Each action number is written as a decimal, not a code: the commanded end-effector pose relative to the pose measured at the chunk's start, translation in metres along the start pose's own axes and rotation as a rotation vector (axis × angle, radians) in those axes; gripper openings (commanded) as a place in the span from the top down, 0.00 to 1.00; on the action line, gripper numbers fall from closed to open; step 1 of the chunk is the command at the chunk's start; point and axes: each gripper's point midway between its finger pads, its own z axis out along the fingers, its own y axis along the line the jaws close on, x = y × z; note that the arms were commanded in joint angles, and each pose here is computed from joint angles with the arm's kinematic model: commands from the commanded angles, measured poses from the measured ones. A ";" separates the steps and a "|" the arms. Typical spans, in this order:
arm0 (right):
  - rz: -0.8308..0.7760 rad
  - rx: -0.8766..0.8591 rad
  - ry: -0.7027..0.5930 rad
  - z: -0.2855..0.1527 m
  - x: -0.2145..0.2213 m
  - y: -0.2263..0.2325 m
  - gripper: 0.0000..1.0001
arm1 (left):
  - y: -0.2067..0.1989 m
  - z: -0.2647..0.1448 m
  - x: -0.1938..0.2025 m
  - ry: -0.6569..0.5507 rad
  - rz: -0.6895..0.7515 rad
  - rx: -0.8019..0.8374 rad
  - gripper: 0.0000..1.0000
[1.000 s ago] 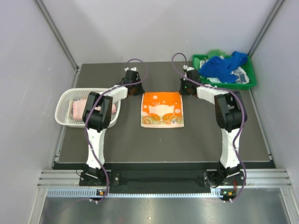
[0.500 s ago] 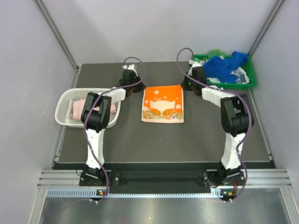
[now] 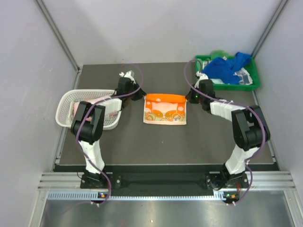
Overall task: Fold and stack the towels
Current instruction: Fold the towel
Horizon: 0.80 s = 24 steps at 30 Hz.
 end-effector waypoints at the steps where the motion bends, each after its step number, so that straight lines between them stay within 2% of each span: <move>1: 0.015 -0.045 -0.101 -0.019 -0.020 0.015 1.00 | -0.020 -0.023 -0.024 -0.088 0.006 0.059 1.00; 11: 0.053 -0.060 -0.059 -0.042 0.027 0.020 1.00 | -0.013 -0.054 0.027 -0.014 -0.024 0.058 1.00; 24: 0.059 -0.068 -0.051 -0.067 0.056 0.027 1.00 | -0.018 -0.080 0.047 0.007 -0.013 0.065 1.00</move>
